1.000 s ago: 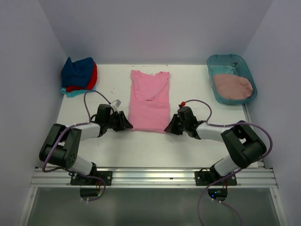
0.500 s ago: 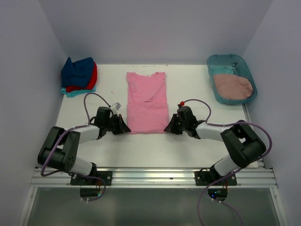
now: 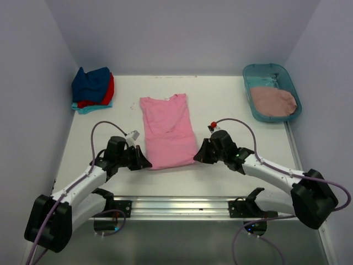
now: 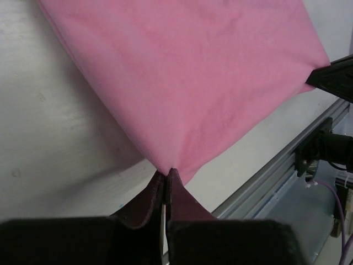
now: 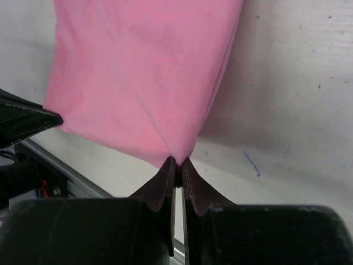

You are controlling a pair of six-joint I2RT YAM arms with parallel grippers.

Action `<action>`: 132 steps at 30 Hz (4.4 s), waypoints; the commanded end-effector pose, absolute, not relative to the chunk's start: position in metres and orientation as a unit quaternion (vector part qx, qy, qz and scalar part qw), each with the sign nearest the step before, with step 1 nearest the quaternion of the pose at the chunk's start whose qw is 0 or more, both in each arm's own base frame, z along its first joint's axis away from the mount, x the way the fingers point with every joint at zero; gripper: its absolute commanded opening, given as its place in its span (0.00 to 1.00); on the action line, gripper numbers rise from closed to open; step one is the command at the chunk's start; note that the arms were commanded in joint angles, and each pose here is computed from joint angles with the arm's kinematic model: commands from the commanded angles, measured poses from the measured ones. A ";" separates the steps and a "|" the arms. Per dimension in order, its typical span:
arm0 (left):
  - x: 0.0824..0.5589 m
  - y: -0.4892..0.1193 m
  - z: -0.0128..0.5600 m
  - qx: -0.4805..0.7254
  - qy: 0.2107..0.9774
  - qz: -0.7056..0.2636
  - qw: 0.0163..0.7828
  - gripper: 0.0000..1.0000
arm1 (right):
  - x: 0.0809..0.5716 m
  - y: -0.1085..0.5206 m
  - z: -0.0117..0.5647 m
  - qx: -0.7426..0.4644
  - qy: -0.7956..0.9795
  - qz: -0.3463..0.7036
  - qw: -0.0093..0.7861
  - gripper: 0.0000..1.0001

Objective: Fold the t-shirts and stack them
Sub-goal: Grab one side of the 2/3 rectangular tshirt with both arms, then fold the long partially folded tshirt into a neat square, then put the neatly folded tshirt into the corner of the board with the left arm

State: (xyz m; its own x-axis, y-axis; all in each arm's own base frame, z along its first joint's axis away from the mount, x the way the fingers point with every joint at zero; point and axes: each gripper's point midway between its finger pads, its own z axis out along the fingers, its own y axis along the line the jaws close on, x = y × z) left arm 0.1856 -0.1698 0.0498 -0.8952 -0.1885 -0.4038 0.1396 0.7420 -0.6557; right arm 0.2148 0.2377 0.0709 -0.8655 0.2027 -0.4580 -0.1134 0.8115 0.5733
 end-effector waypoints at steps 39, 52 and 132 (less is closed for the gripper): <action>0.265 -0.184 0.184 -0.012 0.838 -0.324 0.438 0.00 | 0.261 0.217 0.181 -0.022 0.868 0.124 0.480 0.00; 0.388 -0.159 0.152 -0.064 0.834 -0.258 0.483 0.00 | 0.407 0.227 0.156 0.011 0.874 0.115 0.473 0.00; 0.441 -0.291 0.025 -0.066 0.816 -0.515 0.254 0.00 | 0.472 0.293 -0.004 -0.046 0.931 0.223 0.285 0.00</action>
